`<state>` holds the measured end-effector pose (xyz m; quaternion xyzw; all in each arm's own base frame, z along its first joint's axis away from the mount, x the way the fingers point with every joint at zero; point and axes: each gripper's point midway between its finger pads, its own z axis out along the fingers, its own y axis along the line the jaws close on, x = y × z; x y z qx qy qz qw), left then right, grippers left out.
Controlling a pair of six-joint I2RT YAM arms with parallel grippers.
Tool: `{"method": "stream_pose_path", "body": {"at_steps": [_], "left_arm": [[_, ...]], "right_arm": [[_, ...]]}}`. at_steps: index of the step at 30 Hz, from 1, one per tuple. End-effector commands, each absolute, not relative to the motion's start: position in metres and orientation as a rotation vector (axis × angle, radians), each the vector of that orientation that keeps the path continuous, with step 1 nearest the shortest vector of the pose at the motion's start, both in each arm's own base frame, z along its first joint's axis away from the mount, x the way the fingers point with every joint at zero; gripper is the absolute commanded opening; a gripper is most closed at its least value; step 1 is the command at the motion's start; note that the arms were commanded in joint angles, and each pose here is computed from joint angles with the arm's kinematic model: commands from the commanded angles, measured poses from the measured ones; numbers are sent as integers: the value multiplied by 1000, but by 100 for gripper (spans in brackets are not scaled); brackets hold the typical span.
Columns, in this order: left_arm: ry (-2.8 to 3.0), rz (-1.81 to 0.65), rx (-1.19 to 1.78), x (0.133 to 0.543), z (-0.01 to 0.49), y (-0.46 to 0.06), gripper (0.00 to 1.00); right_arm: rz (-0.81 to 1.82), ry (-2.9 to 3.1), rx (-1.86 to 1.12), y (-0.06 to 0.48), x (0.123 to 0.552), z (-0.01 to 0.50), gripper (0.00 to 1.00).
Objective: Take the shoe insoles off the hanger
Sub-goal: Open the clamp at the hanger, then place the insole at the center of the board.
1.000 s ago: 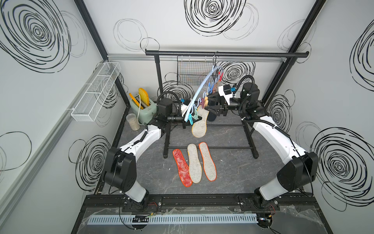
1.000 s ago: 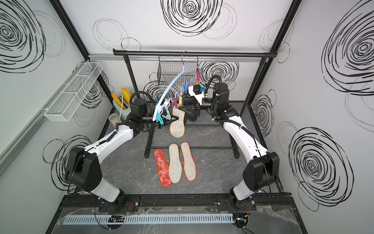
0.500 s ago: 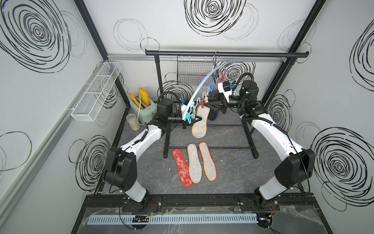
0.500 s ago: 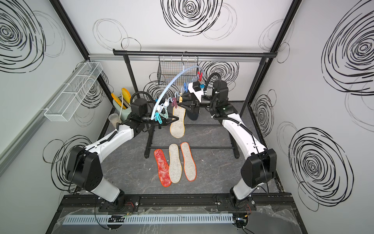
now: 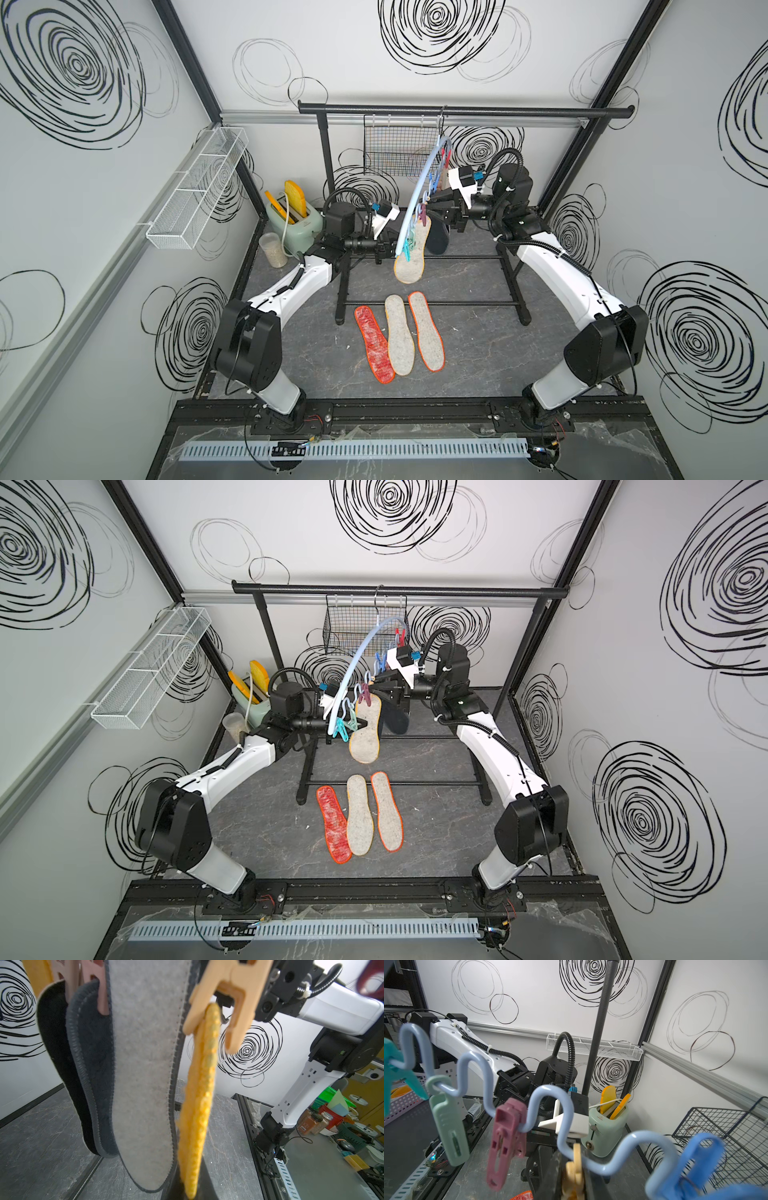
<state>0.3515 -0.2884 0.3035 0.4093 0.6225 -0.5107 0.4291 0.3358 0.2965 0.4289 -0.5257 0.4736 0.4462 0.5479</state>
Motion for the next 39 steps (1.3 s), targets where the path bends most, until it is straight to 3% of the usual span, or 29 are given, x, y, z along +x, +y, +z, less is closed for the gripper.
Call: {"method": "stream_pose_path", "body": {"at_steps": [1, 11, 17, 21, 25, 30, 35, 39], "left_arm": [[1561, -1232, 973, 363, 303, -284, 0], [1779, -1252, 683, 358, 250, -287, 0], [1856, -1451, 420, 342, 232, -291, 1], [1993, -1459, 310, 322, 202, -312, 0], [1961, -1632, 260, 297, 207, -342, 0], [2038, -1596, 249, 291, 191, -378, 3], [2096, -1716, 197, 287, 169, -401, 2], [2160, -1644, 187, 289, 145, -413, 10]], "right_arm": [[1044, 1086, -1261, 298, 333, 435, 7], [1019, 1111, -1238, 297, 340, 434, 11], [1014, 1115, -1233, 296, 341, 432, 11], [1013, 1116, -1232, 297, 341, 432, 12], [1011, 1112, -1231, 296, 340, 434, 12], [1009, 1105, -1229, 295, 338, 439, 13], [1003, 1093, -1228, 294, 334, 442, 13], [1007, 1101, -1226, 294, 333, 441, 13]]}}
